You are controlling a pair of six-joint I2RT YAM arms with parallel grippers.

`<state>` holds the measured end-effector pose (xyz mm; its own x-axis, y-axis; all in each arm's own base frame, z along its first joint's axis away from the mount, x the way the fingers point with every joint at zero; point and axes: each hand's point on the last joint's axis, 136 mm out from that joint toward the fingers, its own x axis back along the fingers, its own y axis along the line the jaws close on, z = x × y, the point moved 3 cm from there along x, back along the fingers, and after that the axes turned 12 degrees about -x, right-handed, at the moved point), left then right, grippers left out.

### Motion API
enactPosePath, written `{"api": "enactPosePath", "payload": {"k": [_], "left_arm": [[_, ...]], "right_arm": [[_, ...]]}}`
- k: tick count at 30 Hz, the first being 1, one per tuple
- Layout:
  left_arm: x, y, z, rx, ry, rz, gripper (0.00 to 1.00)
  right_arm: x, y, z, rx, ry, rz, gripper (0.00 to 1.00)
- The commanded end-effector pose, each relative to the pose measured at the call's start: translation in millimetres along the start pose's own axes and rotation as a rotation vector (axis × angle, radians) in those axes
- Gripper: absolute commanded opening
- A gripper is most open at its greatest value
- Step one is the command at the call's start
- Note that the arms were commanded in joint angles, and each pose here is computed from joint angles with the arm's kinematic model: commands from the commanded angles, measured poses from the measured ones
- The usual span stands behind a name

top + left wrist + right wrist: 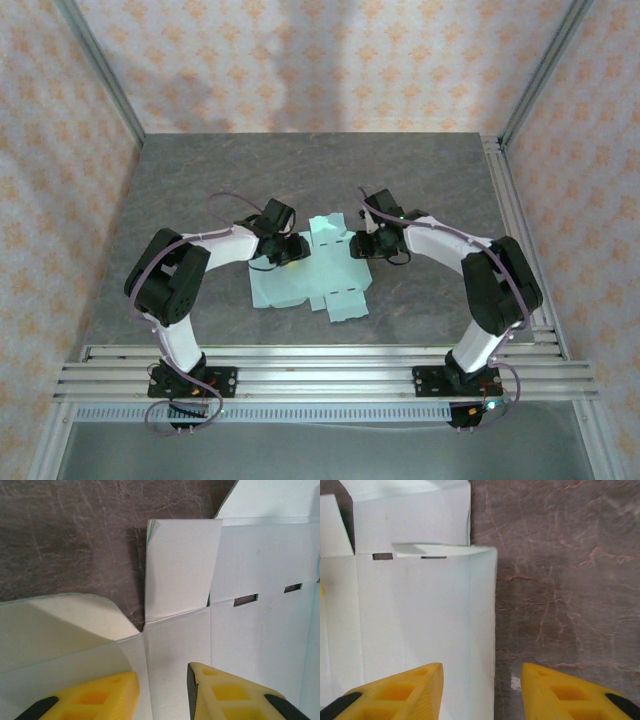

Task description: Fold the paper box

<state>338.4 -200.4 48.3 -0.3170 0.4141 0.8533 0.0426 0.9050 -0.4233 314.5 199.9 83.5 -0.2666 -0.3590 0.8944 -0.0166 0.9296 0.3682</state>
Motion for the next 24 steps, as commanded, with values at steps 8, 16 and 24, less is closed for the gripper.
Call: {"api": "enactPosePath", "payload": {"k": [8, 16, 24], "left_arm": [[-11, 25, 28, 0.023, 0.097, -0.103, 0.35], [-3, 19, 22, 0.019, 0.079, -0.089, 0.41], [41, -1, 0, -0.015, -0.04, -0.057, 0.74]], "right_arm": [[-16, -6, 10, 0.004, 0.047, 0.003, 0.21], [-10, -5, 6, 0.001, 0.025, 0.027, 0.0], [0, -14, 4, 0.06, 0.022, 0.163, 0.0]]}}
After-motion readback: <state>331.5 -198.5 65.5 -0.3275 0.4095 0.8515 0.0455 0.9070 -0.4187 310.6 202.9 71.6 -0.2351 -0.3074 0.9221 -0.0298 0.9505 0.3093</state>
